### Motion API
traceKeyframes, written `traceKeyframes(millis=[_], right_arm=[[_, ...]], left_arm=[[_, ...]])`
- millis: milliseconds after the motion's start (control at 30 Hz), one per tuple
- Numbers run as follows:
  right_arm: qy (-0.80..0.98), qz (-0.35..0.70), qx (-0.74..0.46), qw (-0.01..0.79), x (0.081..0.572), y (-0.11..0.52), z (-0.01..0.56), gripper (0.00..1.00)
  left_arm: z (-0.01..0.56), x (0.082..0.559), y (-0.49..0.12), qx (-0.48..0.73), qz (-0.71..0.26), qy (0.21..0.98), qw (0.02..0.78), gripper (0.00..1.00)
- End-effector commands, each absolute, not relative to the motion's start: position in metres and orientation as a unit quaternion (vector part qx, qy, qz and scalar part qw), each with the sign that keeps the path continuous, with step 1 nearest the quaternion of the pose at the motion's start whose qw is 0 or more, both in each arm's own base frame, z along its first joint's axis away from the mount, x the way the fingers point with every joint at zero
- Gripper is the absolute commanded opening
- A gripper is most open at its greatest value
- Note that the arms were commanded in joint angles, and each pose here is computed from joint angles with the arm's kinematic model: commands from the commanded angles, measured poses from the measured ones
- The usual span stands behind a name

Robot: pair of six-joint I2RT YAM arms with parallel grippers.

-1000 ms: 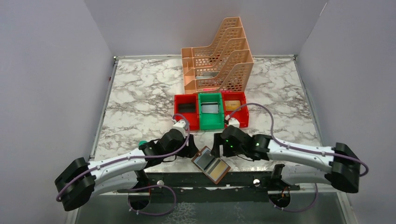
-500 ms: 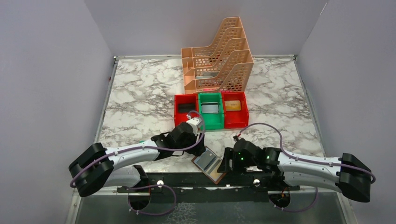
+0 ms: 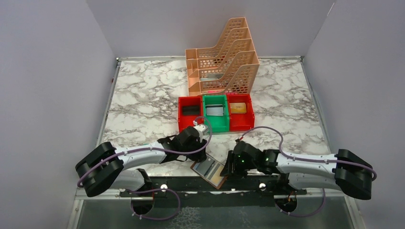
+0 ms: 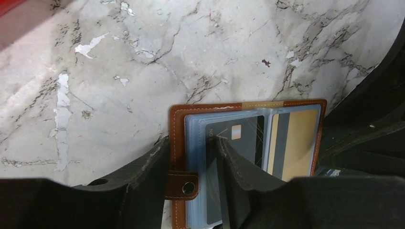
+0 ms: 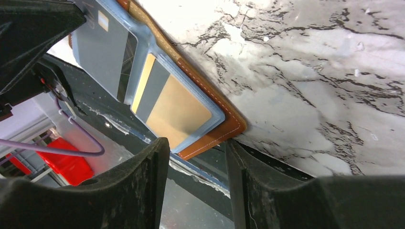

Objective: Take the credit cards out of the card holder

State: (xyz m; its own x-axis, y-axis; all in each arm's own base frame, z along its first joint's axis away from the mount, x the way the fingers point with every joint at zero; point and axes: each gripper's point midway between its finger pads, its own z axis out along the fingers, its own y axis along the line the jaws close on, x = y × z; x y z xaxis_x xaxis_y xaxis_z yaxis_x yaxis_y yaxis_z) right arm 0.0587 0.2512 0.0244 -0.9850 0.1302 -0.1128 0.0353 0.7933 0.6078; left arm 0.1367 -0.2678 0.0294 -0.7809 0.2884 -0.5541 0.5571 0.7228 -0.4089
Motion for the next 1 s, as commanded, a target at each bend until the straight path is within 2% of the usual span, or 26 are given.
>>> traceKeyframes(millis=[0, 167, 467, 700, 867, 967], right_arm=[[0.94, 0.313, 0.05, 0.127, 0.084, 0.264, 0.034, 0.49], [0.936, 0.319, 0.035, 0.145, 0.097, 0.282, 0.048, 0.45], [0.935, 0.302, 0.02, 0.184, 0.119, 0.297, 0.06, 0.46], [0.937, 0.269, 0.029, 0.221, 0.146, 0.29, 0.066, 0.49], [0.944, 0.234, 0.029, 0.23, 0.164, 0.279, 0.06, 0.52], [0.949, 0.174, 0.048, 0.26, 0.177, 0.255, 0.054, 0.57]], left_arm=[[0.022, 0.126, -0.262, 0.218, -0.289, 0.909, 0.207, 0.4], [0.018, 0.131, -0.258, 0.193, -0.28, 0.915, 0.216, 0.35], [0.017, 0.146, -0.255, 0.124, -0.268, 0.925, 0.241, 0.25], [0.021, 0.157, -0.255, 0.071, -0.266, 0.926, 0.26, 0.25], [0.027, 0.155, -0.253, 0.054, -0.278, 0.922, 0.264, 0.34], [0.032, 0.153, -0.249, 0.049, -0.281, 0.92, 0.269, 0.4]])
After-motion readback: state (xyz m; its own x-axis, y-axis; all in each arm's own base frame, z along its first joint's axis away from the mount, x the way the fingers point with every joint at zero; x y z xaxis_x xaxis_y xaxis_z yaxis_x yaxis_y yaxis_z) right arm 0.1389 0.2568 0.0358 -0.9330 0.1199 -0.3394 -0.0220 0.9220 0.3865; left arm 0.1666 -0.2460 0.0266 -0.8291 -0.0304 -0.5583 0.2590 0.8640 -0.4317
